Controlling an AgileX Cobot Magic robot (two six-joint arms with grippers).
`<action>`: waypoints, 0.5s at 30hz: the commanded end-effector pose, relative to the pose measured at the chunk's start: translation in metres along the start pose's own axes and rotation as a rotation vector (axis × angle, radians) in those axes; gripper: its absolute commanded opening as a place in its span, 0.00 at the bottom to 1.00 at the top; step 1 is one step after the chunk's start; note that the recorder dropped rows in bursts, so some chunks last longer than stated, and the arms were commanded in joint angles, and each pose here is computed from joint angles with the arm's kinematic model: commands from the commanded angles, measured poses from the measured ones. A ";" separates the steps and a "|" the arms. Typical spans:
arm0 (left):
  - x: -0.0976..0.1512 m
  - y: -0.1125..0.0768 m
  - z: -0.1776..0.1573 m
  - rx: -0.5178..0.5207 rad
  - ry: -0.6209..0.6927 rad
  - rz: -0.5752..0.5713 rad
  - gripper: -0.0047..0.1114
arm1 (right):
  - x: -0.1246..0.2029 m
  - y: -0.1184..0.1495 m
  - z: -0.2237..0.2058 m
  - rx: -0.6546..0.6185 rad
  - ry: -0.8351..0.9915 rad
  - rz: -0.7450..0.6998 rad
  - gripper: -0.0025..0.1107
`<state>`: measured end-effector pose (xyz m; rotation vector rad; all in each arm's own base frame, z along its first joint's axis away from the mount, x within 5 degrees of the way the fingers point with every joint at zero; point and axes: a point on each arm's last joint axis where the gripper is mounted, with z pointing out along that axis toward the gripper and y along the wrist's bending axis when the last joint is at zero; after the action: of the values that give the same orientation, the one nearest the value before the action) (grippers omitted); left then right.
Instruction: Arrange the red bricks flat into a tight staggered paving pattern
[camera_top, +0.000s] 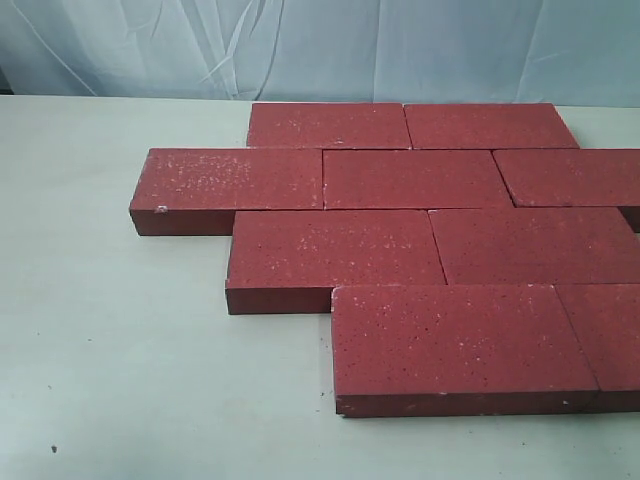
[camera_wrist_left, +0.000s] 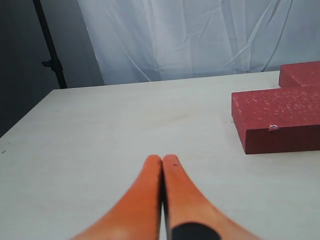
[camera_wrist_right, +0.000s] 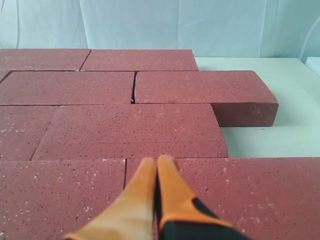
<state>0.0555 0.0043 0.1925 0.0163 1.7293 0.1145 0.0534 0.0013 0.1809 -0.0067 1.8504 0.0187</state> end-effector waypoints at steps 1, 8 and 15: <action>0.001 0.000 0.000 -0.001 -0.001 -0.010 0.04 | 0.000 0.000 0.000 0.005 -0.010 0.001 0.02; 0.002 0.000 0.000 -0.001 0.009 -0.010 0.04 | 0.000 0.000 0.000 0.005 -0.010 0.001 0.02; 0.002 0.000 0.000 -0.001 0.005 -0.010 0.04 | 0.000 0.000 0.000 0.005 -0.010 0.001 0.02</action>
<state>0.0553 0.0043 0.1916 0.0160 1.7396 0.1145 0.0534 0.0013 0.1809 -0.0067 1.8504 0.0187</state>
